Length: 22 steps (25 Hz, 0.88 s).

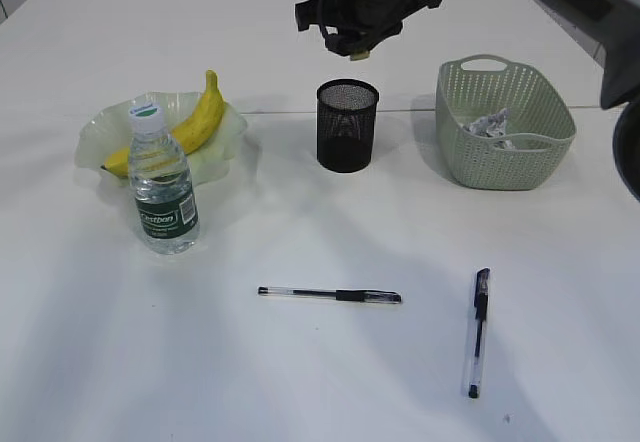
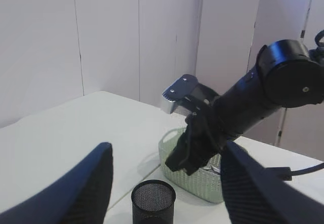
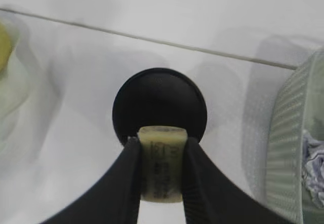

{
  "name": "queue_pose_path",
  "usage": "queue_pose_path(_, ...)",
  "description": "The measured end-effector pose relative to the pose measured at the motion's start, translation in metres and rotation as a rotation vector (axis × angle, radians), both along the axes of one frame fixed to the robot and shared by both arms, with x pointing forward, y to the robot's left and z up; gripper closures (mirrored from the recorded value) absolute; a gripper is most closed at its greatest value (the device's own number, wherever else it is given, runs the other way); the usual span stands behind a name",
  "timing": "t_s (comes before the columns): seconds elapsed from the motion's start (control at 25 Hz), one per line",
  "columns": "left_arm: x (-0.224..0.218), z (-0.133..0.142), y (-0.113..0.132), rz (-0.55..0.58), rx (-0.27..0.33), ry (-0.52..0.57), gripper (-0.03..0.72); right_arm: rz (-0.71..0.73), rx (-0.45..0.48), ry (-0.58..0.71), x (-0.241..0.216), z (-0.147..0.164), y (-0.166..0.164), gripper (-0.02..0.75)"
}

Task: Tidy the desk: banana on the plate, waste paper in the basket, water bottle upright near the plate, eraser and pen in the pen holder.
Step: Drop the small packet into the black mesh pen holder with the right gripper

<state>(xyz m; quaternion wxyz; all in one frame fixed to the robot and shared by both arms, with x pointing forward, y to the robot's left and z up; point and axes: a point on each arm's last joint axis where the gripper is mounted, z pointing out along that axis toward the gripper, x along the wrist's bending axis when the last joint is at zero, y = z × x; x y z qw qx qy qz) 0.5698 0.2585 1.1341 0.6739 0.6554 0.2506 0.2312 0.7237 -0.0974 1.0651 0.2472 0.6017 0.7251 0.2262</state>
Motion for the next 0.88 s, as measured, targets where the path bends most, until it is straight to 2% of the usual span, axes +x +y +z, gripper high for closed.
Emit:
queue_pose_path(0.24, 0.000, 0.000, 0.000, 0.000, -0.005, 0.006, 0.224, -0.005, 0.048, -0.102, 0.014, 0.005, -0.012, 0.574)
queue_pose_path(0.44, 0.000, 0.000, 0.000, 0.000, -0.009, 0.011, 0.224, -0.009, 0.091, -0.139, 0.028, -0.006, -0.018, 0.574)
queue_pose_path(0.88, 0.000, 0.000, 0.000, -0.001, -0.007, 0.012, 0.230, -0.018, 0.092, -0.112, 0.045, -0.048, -0.021, 0.574)
